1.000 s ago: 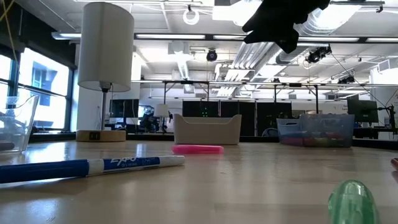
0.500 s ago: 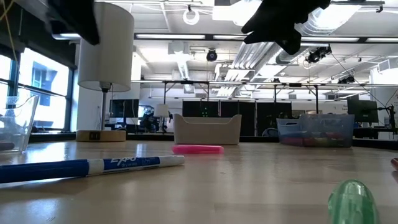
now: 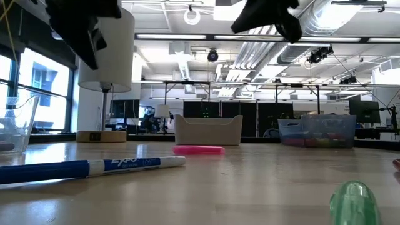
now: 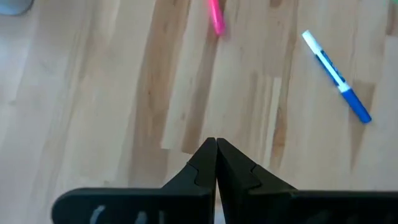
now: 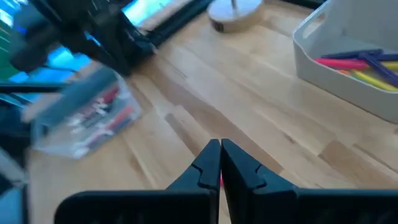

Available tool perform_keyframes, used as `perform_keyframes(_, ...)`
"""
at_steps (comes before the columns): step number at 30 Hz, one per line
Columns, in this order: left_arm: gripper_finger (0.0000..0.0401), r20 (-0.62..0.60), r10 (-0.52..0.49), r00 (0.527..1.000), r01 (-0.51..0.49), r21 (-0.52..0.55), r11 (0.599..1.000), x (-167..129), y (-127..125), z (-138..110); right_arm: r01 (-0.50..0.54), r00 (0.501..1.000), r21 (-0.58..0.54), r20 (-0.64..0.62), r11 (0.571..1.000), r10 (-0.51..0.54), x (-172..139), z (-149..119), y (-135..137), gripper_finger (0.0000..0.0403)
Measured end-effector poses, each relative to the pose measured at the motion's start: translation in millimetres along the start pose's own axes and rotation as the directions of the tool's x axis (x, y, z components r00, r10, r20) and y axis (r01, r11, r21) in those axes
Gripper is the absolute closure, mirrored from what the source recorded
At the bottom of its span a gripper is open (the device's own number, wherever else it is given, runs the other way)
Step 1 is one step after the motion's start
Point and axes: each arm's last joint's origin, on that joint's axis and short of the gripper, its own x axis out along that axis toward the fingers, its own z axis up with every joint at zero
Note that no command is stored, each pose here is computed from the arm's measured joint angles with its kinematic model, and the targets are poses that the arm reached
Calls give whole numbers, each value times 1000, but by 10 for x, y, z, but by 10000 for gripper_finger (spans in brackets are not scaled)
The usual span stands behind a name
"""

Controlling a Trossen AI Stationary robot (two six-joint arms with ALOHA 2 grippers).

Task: Pick & Place Markers
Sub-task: Put the pink pen into the white bin

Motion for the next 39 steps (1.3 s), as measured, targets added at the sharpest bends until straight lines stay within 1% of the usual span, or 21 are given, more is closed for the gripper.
perform_keyframes(2,401,39,-23,999,24,-13,1000,-24,121,-109,46,998,-27,-32,999,-47,103,52,95,402)
perform_keyframes(4,401,43,-34,999,35,-20,999,-54,228,-252,87,992,-84,-85,993,-94,237,95,187,401)
perform_keyframes(6,401,60,-45,997,47,-30,998,-72,302,-341,118,978,-181,-150,976,-146,386,126,265,402)
perform_keyframes(8,401,72,-47,996,49,-26,998,-87,357,-403,128,954,-302,-222,945,-200,553,142,317,400)
perform_keyframes(11,401,91,-65,994,65,-1,998,-127,386,-430,89,912,-467,-317,880,-260,828,144,346,395)
perform_keyframes(13,401,91,-68,994,66,26,997,-141,394,-443,49,890,-533,-361,845,-280,1029,147,341,389)
perform_keyframes(15,401,91,-80,993,76,45,996,-139,389,-439,-17,864,-580,-419,815,-280,1222,135,325,376)
perform_keyframes(19,401,84,-93,992,88,63,994,-138,386,-444,-164,810,-613,-531,773,-249,1572,84,277,335)
perform_keyframes(23,401,79,-105,991,100,69,993,-137,382,-445,-297,757,-646,-608,703,-238,1820,-47,194,289)
perform_keyframes(25,401,79,-106,991,100,71,992,-136,382,-445,-338,735,-653,-633,678,-244,1894,-120,154,272)
perform_keyframes(28,401,77,-109,991,103,71,992,-136,381,-446,-365,713,-670,-648,647,-269,1960,-226,106,254)
perform_keyframes(31,401,76,-110,991,105,71,992,-136,381,-446,-377,694,-669,-662,640,-283,1993,-309,56,248)
perform_keyframes(34,401,76,-110,991,103,88,991,-136,381,-446,-371,682,-677,-663,636,-308,2007,-395,-17,253)
perform_keyframes(39,401,78,-106,991,98,90,991,-136,382,-445,-362,671,-682,-664,636,-329,2005,-480,-96,286)
